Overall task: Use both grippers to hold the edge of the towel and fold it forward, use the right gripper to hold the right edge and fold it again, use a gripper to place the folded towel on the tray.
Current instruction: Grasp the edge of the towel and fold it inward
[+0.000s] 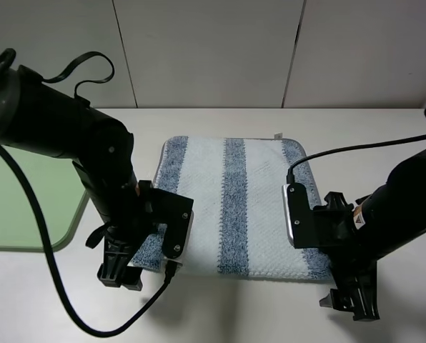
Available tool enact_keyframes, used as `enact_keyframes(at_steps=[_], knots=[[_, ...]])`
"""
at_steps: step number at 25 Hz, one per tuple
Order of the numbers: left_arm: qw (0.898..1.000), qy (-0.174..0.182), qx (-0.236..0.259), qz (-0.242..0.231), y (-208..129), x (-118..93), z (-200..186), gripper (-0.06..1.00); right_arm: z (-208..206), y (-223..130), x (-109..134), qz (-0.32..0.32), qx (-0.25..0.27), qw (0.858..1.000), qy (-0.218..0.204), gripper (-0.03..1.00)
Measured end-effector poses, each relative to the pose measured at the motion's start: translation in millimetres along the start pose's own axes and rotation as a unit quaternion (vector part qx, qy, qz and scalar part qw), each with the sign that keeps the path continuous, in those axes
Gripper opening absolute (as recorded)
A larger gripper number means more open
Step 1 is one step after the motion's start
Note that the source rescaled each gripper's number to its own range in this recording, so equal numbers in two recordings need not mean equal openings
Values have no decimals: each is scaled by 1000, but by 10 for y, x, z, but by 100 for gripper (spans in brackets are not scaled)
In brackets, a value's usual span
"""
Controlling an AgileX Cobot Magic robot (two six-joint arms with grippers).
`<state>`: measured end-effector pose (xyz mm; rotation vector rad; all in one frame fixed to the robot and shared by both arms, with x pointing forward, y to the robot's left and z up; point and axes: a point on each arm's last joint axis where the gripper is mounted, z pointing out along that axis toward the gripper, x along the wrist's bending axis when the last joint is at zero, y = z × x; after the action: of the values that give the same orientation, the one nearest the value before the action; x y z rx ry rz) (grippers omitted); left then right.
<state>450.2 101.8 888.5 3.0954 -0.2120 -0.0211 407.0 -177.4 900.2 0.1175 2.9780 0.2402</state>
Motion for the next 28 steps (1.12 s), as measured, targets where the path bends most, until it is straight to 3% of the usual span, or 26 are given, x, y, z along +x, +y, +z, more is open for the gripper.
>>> enact_keyframes(at_steps=[15,24,26,28], knots=[[1000,8,-3,8,28,63,225,97,293,-30,11,-5,29,999,31,100],[1000,6,-1,8,29,70,274,93,333,-27,1,-9,29,999,29,100],[1000,9,-2,9,32,76,277,88,333,-25,-1,-9,28,999,27,96],[1000,13,-2,11,33,83,280,83,334,-20,-9,-9,25,999,23,84]])
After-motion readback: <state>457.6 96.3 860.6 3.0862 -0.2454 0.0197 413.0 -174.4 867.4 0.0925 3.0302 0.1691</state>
